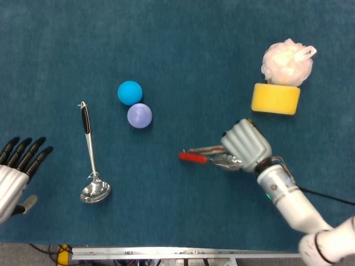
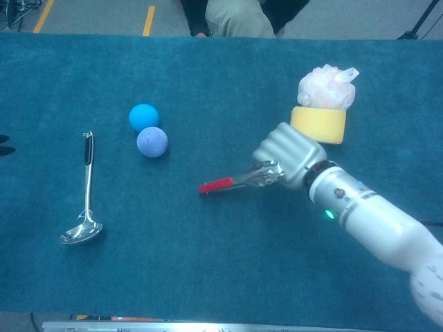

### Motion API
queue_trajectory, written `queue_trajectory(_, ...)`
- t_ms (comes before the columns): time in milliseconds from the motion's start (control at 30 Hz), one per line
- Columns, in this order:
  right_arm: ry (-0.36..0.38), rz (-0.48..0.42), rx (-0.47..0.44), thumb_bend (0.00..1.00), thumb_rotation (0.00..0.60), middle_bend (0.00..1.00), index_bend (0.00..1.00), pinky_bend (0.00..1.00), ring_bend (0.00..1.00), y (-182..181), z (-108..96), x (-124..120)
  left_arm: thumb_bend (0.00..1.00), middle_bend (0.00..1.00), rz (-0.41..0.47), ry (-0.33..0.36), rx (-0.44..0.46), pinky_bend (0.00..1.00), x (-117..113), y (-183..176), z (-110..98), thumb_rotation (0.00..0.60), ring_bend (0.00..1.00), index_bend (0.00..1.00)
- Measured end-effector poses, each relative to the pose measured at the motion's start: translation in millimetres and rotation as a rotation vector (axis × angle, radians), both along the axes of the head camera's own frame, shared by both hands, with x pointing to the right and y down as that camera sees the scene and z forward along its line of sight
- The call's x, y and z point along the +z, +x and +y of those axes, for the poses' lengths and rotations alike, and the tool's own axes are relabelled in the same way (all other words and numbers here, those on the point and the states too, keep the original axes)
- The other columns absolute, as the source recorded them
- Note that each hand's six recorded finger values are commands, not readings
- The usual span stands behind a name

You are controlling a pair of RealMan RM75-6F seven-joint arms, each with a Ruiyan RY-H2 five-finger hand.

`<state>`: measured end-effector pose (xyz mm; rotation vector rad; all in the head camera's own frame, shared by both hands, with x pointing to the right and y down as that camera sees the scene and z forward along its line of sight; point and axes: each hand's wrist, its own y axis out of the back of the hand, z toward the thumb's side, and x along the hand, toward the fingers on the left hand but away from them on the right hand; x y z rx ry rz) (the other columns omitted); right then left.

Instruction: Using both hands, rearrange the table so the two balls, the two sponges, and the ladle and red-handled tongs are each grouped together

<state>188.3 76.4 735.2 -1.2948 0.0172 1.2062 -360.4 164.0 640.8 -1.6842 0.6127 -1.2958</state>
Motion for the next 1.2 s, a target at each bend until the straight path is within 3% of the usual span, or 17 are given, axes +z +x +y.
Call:
queue_trajectory(367, -0.027, -0.049, -0.035, 0.51, 0.600, 0.59, 0.58, 0.74, 0.55, 19.4, 16.5, -9.6, 0.22, 0.00, -0.001, -0.004, 0.007, 0.03, 1.6, 3.3, -0.8, 0.600, 0.00, 0.00)
queue_trajectory(600, -0.052, -0.053, -0.041, 0.49, 0.600, 0.41, 0.25, 0.72, 0.40, 26.7, 21.7, -13.5, 0.22, 0.00, -0.006, -0.007, 0.005, 0.03, 2.0, 3.4, -1.2, 0.600, 0.00, 0.00)
queue_trajectory(700, -0.057, -0.068, -0.033, 0.47, 0.600, 0.36, 0.17, 0.69, 0.35, 29.1, 21.0, -18.0, 0.22, 0.00, -0.007, -0.006, 0.011, 0.03, 2.1, 5.3, -2.0, 0.600, 0.00, 0.00)
queue_trajectory(1200, -0.047, -0.169, 0.053, 0.46, 0.600, 0.35, 0.15, 0.67, 0.34, 41.2, 3.0, -43.1, 0.22, 0.00, -0.017, 0.004, 0.022, 0.03, 0.2, 11.7, -10.9, 0.600, 0.00, 0.00)
